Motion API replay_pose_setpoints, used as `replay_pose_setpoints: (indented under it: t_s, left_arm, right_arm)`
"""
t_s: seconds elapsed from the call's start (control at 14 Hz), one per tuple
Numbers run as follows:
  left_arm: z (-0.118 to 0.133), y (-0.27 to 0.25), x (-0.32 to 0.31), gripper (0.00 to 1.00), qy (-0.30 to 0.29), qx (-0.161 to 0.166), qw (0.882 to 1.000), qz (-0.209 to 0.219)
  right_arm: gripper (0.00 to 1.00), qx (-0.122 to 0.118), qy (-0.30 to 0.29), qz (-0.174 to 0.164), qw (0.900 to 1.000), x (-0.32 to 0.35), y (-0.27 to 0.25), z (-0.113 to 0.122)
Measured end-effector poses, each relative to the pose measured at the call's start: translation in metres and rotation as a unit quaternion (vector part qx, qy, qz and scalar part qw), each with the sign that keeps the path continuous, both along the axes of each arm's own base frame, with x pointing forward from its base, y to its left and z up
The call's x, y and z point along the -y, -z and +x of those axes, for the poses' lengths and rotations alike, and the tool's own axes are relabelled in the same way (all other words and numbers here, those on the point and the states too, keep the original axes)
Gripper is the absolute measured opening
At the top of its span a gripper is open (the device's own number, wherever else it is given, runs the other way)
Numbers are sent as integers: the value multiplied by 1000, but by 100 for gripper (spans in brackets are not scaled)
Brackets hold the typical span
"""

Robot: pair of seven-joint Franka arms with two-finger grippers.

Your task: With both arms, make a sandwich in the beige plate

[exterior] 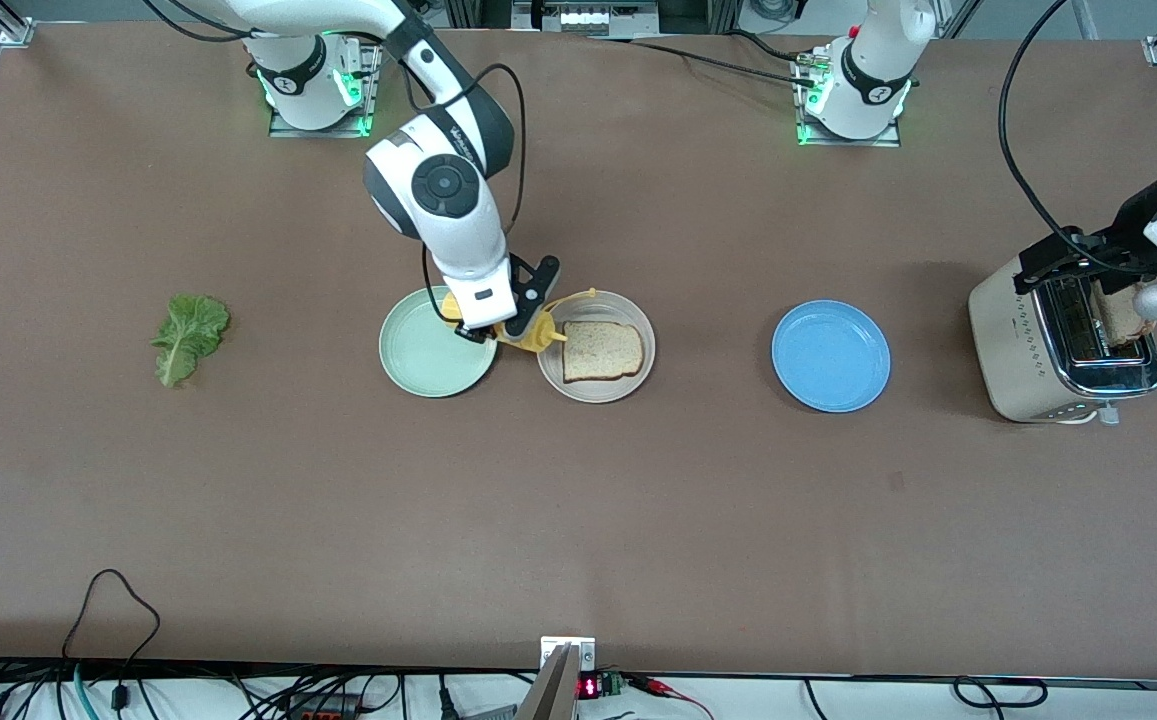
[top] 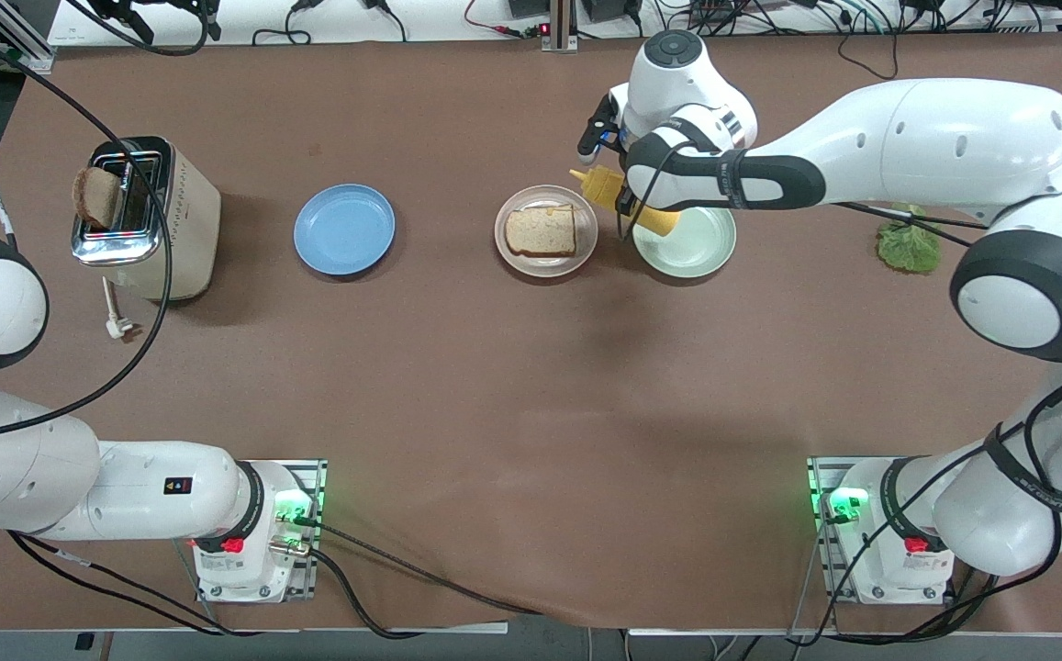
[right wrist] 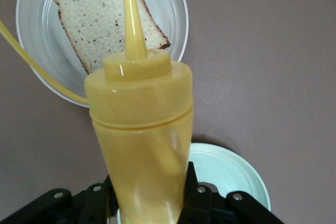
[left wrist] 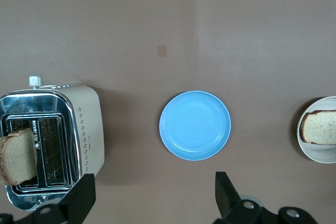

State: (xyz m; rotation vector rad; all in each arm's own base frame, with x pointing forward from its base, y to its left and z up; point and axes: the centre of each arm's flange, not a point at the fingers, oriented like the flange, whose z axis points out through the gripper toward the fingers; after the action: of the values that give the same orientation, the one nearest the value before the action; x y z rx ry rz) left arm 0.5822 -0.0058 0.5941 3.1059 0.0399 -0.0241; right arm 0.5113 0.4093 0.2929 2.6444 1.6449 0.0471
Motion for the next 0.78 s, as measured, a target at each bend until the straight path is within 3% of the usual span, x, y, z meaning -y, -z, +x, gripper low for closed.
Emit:
replay_pose_setpoints:
  t_s: [0.21,0.43,0.78]
  left_arm:
    - [0,0,6,100,5,0,1000,1]
    - [0,0,1,100,0,0,1000,1]
    - [0,0,0,100,-1,0,1000,1]
  right_arm:
    - [48,7,0,-16,1000,-11,6,5]
    - [48,-3,-3,-44,999,-26,12,5]
    - [48,-4,-3,-51,999,-39,17,7]
